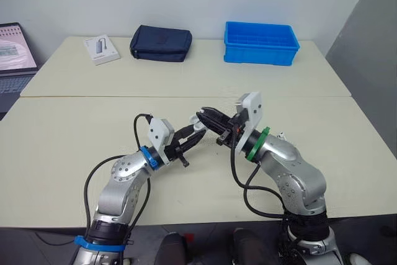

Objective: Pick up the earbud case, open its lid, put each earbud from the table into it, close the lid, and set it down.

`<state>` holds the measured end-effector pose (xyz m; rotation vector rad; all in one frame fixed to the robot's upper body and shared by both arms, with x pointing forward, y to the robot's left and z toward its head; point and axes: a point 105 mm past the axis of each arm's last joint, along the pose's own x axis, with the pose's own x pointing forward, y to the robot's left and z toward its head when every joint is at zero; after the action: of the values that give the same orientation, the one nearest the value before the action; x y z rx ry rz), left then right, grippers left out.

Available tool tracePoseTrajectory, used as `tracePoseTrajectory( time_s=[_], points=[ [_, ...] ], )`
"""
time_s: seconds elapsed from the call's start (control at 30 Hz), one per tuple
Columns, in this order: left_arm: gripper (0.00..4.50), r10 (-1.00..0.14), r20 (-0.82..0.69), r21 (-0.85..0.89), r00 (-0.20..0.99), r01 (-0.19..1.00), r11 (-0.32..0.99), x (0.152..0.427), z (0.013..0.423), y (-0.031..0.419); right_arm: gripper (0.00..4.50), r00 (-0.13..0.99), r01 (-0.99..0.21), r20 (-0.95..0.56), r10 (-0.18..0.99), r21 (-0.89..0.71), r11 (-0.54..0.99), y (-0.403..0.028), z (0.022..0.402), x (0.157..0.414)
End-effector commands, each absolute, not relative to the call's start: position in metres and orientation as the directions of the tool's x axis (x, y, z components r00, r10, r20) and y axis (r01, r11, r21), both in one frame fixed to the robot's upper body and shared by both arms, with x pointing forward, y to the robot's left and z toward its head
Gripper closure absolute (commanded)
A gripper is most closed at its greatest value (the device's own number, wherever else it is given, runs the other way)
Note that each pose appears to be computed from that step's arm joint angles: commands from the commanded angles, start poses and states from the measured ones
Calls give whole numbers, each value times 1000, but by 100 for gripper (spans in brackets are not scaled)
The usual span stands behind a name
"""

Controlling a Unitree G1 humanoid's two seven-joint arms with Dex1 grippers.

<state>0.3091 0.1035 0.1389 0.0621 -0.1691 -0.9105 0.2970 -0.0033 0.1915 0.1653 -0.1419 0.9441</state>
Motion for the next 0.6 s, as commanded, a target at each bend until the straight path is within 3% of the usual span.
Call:
tracePoseTrajectory(
  time_s=[0.03, 0.6],
  points=[
    [369, -797, 160, 156, 582, 783, 603, 309, 153, 99, 412, 583, -805, 256, 771, 50, 592, -1, 199, 297],
    [369, -790, 173, 143, 588, 778, 611, 309, 159, 97, 412, 610, -788, 215, 763, 67, 612, 7, 168, 301]
  ],
)
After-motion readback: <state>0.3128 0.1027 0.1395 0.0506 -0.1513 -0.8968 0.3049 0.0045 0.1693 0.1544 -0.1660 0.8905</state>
